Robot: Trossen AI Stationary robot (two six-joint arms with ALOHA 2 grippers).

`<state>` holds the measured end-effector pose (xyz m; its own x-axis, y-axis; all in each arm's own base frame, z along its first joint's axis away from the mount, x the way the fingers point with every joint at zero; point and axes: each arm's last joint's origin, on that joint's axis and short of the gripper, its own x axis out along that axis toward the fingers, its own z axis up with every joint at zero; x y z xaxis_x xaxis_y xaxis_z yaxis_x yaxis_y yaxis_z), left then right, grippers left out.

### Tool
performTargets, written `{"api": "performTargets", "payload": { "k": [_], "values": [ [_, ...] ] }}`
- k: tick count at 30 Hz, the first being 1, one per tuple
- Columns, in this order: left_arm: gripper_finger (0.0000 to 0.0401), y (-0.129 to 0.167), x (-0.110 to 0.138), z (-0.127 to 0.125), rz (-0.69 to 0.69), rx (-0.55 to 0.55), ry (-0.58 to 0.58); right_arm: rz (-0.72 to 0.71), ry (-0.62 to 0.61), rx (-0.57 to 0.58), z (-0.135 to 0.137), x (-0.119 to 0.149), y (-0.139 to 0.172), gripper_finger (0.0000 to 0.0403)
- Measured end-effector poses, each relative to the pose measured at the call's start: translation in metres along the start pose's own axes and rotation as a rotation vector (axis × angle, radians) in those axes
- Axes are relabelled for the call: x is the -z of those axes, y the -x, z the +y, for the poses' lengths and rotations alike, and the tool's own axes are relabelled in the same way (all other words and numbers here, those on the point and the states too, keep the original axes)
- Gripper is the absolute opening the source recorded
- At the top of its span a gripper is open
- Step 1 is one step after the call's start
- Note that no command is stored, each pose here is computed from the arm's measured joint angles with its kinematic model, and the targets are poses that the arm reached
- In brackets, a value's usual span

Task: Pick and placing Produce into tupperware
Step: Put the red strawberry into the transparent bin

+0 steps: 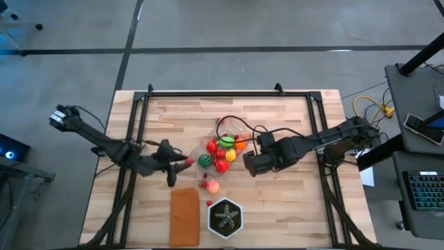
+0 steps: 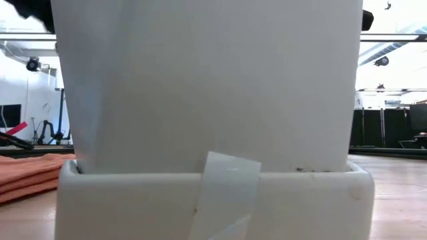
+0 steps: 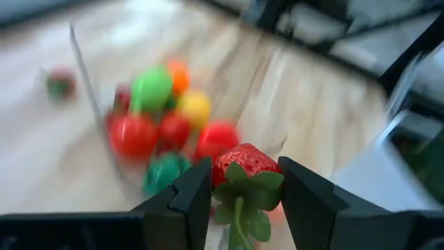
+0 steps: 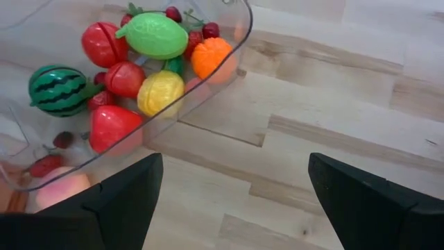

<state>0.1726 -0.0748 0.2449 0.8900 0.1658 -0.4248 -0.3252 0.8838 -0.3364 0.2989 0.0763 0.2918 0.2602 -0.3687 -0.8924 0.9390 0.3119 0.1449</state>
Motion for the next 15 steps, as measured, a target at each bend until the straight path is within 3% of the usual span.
{"api": "performTargets", "payload": {
  "k": [4, 8, 15],
  "values": [
    [0.0132, -0.005, -0.016, -0.001, -0.14, -0.006, -0.082, -0.02, -0.003, -0.008, -0.002, -0.002, 0.004, 0.0352],
    [0.0143, -0.032, -0.015, 0.007, -0.092, -0.098, -0.118, -0.055, -0.015, -0.027, -0.006, -0.006, 0.01, 0.0352],
    [0.0223, -0.072, -0.019, 0.009, -0.092, -0.109, -0.035, -0.085, -0.038, -0.058, -0.012, -0.012, 0.02, 0.0352]
  ]
}}
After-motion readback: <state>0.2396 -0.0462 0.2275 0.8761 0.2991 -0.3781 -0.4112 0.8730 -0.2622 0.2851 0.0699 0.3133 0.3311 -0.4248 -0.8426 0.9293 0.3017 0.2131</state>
